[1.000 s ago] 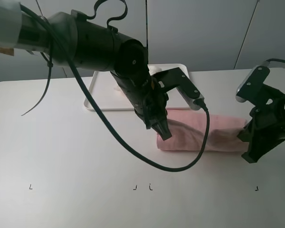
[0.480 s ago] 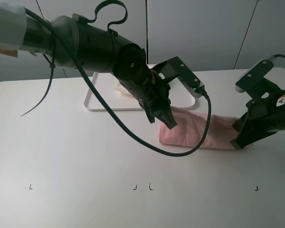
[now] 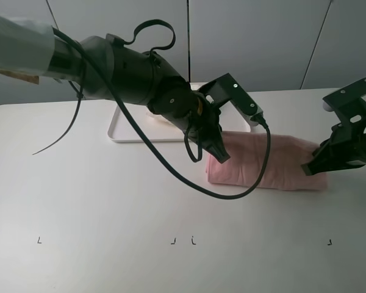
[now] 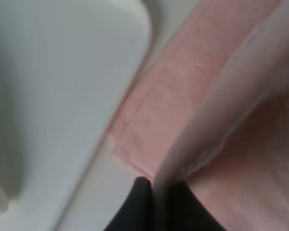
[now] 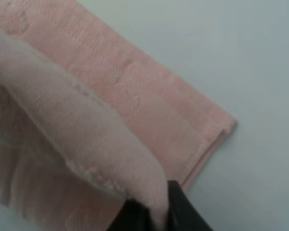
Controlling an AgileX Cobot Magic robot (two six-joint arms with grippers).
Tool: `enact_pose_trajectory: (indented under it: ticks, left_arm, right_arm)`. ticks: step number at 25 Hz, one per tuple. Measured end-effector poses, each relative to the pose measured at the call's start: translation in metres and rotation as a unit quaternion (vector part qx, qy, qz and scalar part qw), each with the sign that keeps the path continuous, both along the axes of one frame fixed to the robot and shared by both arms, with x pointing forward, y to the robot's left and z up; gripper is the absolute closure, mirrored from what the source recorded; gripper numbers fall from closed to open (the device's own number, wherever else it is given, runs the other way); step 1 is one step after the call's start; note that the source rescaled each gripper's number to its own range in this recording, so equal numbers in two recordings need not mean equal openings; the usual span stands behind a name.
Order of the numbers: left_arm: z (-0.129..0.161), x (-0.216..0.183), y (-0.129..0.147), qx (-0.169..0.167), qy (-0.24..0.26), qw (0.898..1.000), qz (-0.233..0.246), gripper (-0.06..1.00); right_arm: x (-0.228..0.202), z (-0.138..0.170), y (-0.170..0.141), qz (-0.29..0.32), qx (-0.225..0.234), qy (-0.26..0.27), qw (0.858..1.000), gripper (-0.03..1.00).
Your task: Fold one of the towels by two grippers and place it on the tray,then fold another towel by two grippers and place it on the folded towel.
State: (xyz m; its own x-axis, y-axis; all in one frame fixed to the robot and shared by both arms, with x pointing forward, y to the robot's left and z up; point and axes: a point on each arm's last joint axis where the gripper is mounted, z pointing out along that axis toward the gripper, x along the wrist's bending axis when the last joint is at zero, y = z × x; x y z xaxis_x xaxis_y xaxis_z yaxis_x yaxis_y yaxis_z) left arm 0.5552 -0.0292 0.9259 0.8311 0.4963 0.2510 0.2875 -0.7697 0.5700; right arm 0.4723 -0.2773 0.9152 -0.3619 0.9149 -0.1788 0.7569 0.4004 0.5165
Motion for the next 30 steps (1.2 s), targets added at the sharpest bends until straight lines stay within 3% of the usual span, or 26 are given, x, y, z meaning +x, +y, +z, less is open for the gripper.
enact_pose_trajectory:
  ticks: [5, 7, 10, 12, 14, 16, 18, 23, 27, 30]
  left_arm:
    - [0.001, 0.004, 0.002, -0.010, -0.008, 1.000, 0.004, 0.74]
    - [0.002, 0.007, 0.004, -0.014, -0.008, 1.000, 0.010, 0.70]
    - [0.002, 0.009, 0.005, -0.018, -0.009, 1.000, 0.014, 0.57]
    - [0.002, 0.011, 0.007, -0.021, -0.008, 1.000, 0.020, 0.40]
    - [0.002, 0.012, 0.008, -0.031, 0.001, 0.999, 0.038, 0.20]
    - [0.002, 0.013, 0.009, -0.042, 0.011, 0.997, 0.058, 0.04]
    - [0.003, 0.012, 0.011, -0.034, 0.029, 0.996, 0.078, -0.04]
    - [0.021, 0.017, 0.011, 0.008, 0.070, 0.990, 0.123, -0.06]
    - [0.031, 0.025, 0.002, 0.005, 0.107, 0.980, 0.166, -0.06]
    - [0.024, 0.031, -0.004, 0.011, 0.139, 0.969, 0.202, -0.06]
  right_arm:
    - [0.003, 0.002, 0.000, -0.002, 0.002, -0.021, 1.000, 0.95]
    - [0.005, 0.003, 0.000, -0.003, 0.002, -0.029, 1.000, 0.86]
    - [0.007, 0.004, 0.000, -0.008, 0.005, -0.046, 0.999, 0.51]
    - [0.009, 0.006, -0.001, -0.023, 0.015, -0.061, 0.998, 0.16]
    - [0.011, 0.008, -0.001, -0.044, 0.028, -0.072, 0.996, 0.01]
    - [0.011, 0.007, -0.002, -0.065, 0.040, -0.068, 0.995, -0.02]
    - [0.009, 0.006, -0.001, -0.078, 0.050, -0.049, 0.994, -0.03]
    - [0.020, 0.019, 0.004, -0.084, 0.076, 0.006, 0.994, -0.03]
    - [0.036, 0.041, 0.003, -0.102, 0.102, 0.046, 0.988, -0.03]
    - [0.043, 0.055, -0.003, -0.118, 0.095, 0.075, 0.986, -0.03]
